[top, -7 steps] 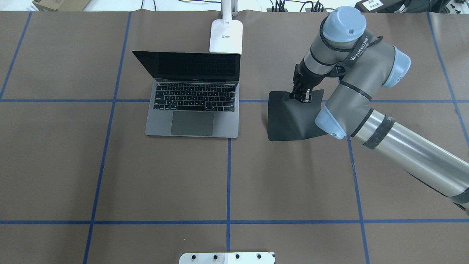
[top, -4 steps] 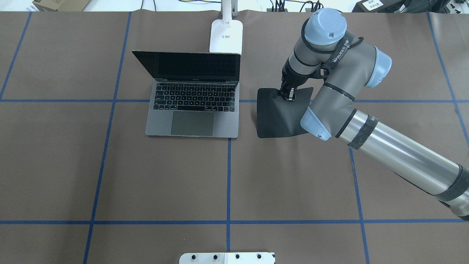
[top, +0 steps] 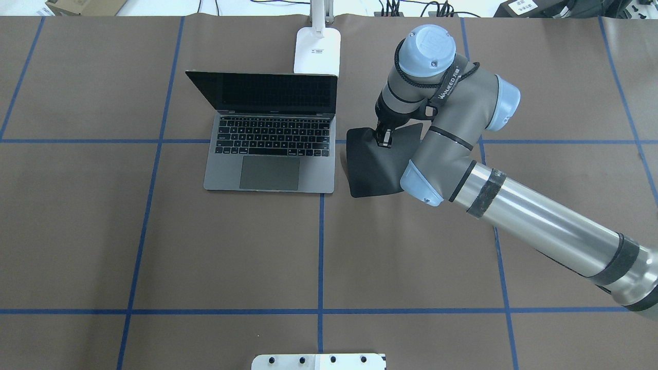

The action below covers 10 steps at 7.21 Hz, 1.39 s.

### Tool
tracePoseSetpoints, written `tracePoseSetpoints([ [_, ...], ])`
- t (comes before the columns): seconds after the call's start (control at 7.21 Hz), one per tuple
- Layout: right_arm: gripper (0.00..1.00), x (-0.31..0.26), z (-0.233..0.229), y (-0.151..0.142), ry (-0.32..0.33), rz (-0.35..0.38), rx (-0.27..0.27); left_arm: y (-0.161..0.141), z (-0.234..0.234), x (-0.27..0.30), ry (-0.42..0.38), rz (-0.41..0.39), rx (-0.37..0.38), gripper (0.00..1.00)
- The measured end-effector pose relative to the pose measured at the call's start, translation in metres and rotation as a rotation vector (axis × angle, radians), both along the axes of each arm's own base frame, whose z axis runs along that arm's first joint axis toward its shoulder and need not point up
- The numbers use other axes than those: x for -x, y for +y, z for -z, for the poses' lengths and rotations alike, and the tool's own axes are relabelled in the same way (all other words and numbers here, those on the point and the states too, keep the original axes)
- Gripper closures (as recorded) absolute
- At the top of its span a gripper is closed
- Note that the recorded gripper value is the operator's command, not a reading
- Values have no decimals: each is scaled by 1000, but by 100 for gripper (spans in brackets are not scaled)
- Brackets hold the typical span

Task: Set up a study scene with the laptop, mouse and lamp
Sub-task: 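Lower the mouse pad flat onto the table next to the laptop, then open the right gripper and lift it away from the mouse pad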

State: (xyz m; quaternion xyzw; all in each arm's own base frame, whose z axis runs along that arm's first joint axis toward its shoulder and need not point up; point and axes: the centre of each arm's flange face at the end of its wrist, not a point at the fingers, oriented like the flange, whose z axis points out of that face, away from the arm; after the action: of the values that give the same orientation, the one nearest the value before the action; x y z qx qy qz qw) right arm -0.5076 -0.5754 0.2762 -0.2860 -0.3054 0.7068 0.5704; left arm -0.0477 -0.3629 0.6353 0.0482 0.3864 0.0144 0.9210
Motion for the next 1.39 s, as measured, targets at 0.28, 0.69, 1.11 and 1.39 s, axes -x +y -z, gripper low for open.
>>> tracePoseSetpoints([
  [0.28, 0, 1, -12, 3, -15, -9, -36, -1, 0, 0, 0, 0, 0, 0],
  [0.69, 0, -10, -16, 6, -51, 42, -184, -1, 2, 0, 0, 0, -6, 0],
  [1.11, 0, -56, -51, 14, 53, 381, -623, -3, 8, 0, 1, 0, -19, 0],
  [1.39, 0, -112, -84, 6, 108, 620, -858, -14, 18, -1, 1, 0, -52, 0],
])
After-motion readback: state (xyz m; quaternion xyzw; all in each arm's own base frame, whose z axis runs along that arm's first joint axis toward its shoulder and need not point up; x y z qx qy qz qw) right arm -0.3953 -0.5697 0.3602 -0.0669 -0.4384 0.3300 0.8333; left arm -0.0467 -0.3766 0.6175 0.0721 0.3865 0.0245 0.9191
